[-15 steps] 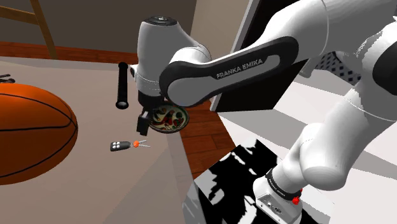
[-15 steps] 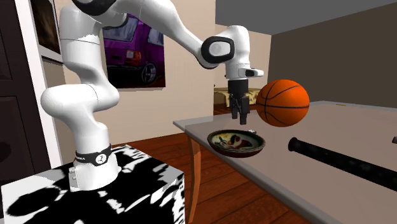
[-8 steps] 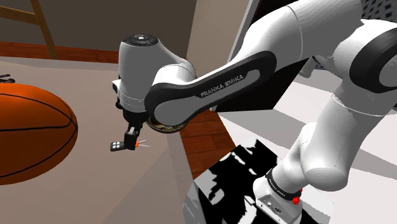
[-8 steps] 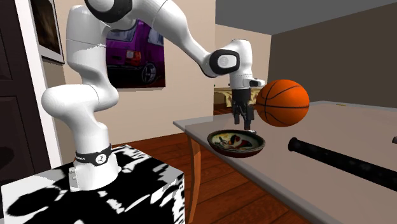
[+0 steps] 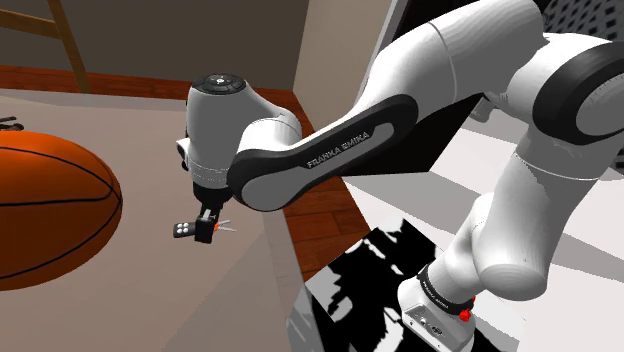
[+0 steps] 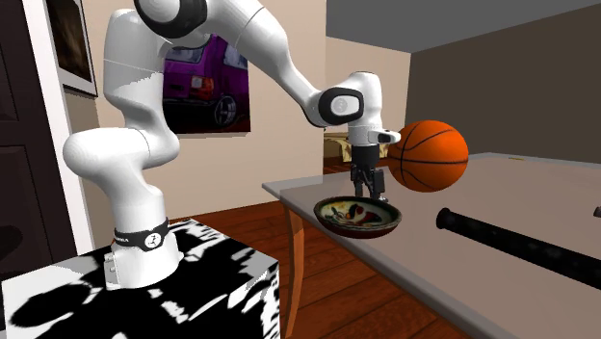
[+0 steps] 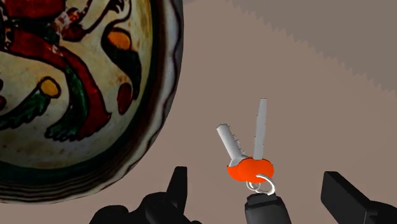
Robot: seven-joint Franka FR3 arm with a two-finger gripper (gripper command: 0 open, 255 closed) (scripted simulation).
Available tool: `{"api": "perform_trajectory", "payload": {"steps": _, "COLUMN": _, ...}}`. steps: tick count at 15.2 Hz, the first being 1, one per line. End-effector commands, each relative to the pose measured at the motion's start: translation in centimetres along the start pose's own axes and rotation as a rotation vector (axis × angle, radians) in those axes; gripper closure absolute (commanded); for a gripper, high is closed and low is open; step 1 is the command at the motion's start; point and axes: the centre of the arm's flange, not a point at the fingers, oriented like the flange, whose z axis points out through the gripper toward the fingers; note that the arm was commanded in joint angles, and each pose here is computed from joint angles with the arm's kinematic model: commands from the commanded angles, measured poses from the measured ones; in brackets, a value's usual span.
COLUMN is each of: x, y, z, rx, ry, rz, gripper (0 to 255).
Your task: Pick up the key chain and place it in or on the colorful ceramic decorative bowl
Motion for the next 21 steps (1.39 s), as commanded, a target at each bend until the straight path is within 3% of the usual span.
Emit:
{"api": "perform_trajectory", "payload": {"steps": 1, "x": 0.0, "y": 0.0, "z": 0.0, "rx": 0.000, "ry": 0.000, "rz": 0.000, "gripper": 0}}
{"api": "perform_trajectory", "payload": {"steps": 4, "x": 0.0, "y": 0.0, "z": 0.0, "rx": 0.000, "ry": 0.000, "rz": 0.000, "gripper": 0}}
{"api": "perform_trajectory", "payload": {"steps": 5, "x": 0.0, "y": 0.0, "z": 0.0, "rx": 0.000, "ry": 0.000, "rz": 0.000, "gripper": 255}}
{"api": "perform_trajectory", "payload": {"steps": 14, "x": 0.0, "y": 0.0, "z": 0.0, "rx": 0.000, "ry": 0.000, "rz": 0.000, "gripper": 255}}
{"api": "perform_trajectory", "payload": {"steps": 21, "x": 0.3, "y": 0.1, "z": -3.6, "rx": 0.000, "ry": 0.000, "rz": 0.000, "gripper": 255}}
